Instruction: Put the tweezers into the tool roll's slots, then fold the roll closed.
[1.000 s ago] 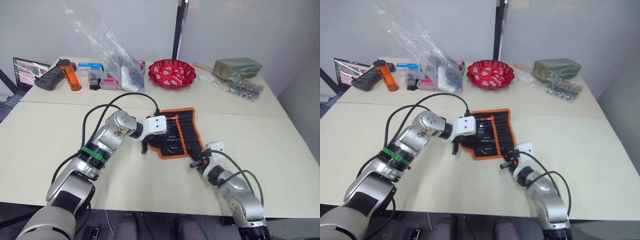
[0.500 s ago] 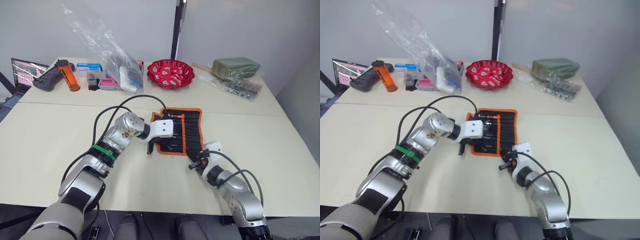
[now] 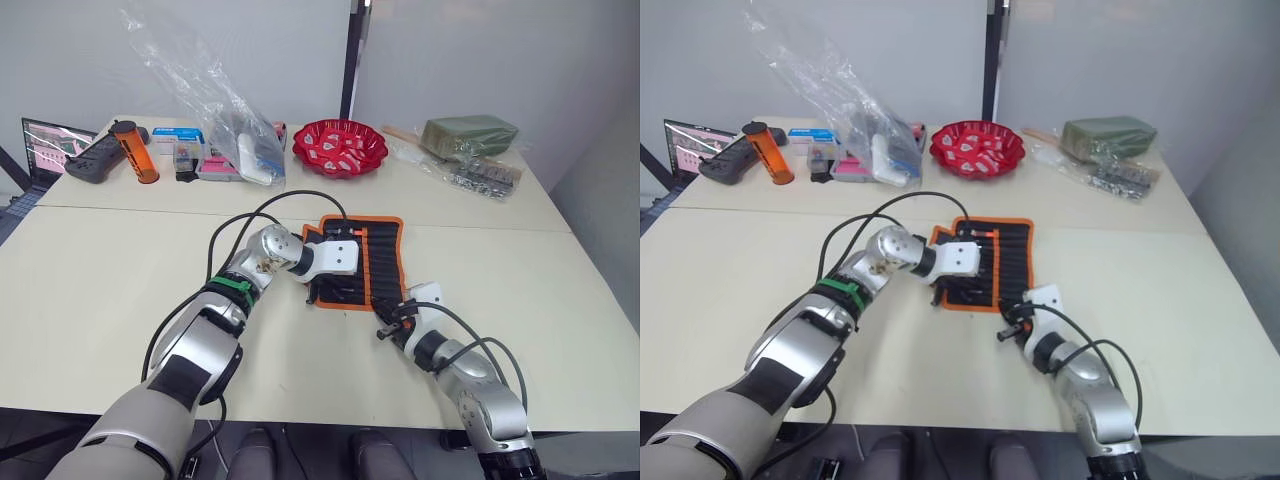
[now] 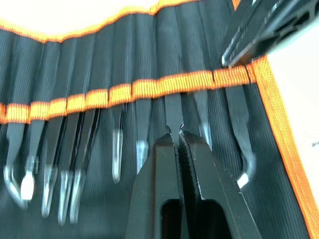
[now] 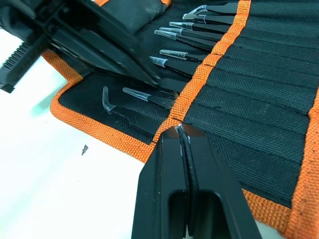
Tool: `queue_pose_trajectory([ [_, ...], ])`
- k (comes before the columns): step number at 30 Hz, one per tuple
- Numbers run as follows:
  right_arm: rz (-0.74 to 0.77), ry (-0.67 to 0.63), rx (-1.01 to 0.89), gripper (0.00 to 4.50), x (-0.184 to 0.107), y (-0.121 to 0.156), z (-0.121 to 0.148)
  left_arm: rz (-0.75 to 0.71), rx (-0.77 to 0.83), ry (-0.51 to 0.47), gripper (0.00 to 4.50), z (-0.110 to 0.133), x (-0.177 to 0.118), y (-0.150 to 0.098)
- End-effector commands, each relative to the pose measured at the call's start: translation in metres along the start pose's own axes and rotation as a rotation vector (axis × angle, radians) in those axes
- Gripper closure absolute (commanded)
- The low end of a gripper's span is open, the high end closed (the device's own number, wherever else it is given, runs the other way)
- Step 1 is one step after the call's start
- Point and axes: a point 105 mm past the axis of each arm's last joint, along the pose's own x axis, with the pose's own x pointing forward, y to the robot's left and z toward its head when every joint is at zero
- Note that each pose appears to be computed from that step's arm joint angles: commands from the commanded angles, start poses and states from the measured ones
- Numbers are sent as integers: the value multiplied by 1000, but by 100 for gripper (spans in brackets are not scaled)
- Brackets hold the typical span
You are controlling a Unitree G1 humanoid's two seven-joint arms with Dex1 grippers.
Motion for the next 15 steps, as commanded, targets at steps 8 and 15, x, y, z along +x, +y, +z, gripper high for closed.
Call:
queue_pose_trajectory([
  [8, 25, 118, 43, 450, -3, 8, -31, 14, 120, -59, 448, 27, 14, 6],
  [15, 27, 113, 50, 450, -4, 9, -32, 52, -31, -133, 290, 25, -13, 20],
])
